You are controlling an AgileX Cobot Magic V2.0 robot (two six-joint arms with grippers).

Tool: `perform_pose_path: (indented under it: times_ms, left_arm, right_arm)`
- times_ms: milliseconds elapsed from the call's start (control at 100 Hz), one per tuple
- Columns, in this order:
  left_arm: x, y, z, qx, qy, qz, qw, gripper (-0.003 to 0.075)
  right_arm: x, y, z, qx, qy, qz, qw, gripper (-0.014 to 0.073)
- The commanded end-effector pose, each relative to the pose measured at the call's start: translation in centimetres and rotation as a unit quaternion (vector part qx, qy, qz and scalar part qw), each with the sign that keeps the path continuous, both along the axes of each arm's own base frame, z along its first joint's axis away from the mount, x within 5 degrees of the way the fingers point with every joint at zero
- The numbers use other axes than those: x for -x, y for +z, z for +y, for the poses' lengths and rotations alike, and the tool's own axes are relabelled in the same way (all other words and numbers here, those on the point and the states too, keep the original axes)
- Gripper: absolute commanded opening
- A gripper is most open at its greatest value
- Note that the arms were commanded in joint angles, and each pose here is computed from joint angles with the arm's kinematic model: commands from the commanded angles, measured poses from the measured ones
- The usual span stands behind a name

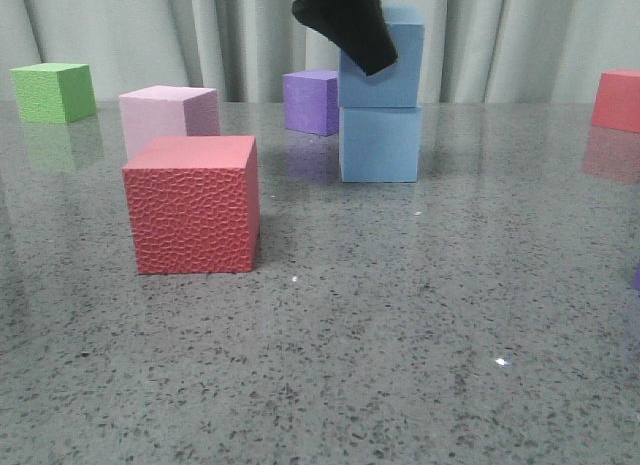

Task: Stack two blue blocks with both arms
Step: 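Lower the held blue cube onto the placed blue cube, then open the left gripper and lift it away from the stack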

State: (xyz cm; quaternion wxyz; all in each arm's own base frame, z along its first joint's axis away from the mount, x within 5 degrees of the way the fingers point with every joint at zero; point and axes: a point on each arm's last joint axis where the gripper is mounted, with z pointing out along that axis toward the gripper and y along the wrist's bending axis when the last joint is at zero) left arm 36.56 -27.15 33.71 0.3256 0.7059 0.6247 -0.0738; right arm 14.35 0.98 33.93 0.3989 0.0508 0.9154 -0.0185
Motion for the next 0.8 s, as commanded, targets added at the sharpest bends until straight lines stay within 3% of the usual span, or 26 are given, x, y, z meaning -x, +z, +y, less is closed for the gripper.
perform_pose_path:
  times_ms: [0,290,570,790]
  left_arm:
    - [1.1,3.9,0.2,0.051,0.003,-0.047,0.998,0.0563]
    - [0.6,4.3,0.1,0.07,0.015,-0.073,0.995,0.0679]
    - [0.7,4.5,0.1,0.073,0.019,-0.07,0.995,0.0683]
    - [1.8,6.6,0.9,0.103,0.052,-0.056,0.992,0.0682]
  right_arm:
    - [-0.2,1.3,-0.2,0.009,0.006,-0.046,0.999,0.061]
    - [-0.2,1.3,-0.2,0.009,0.006,-0.046,0.999,0.061]
    - [-0.2,1.3,-0.2,0.009,0.006,-0.046,0.999,0.061]
    - [-0.2,1.3,-0.2,0.009,0.006,-0.047,0.999,0.061]
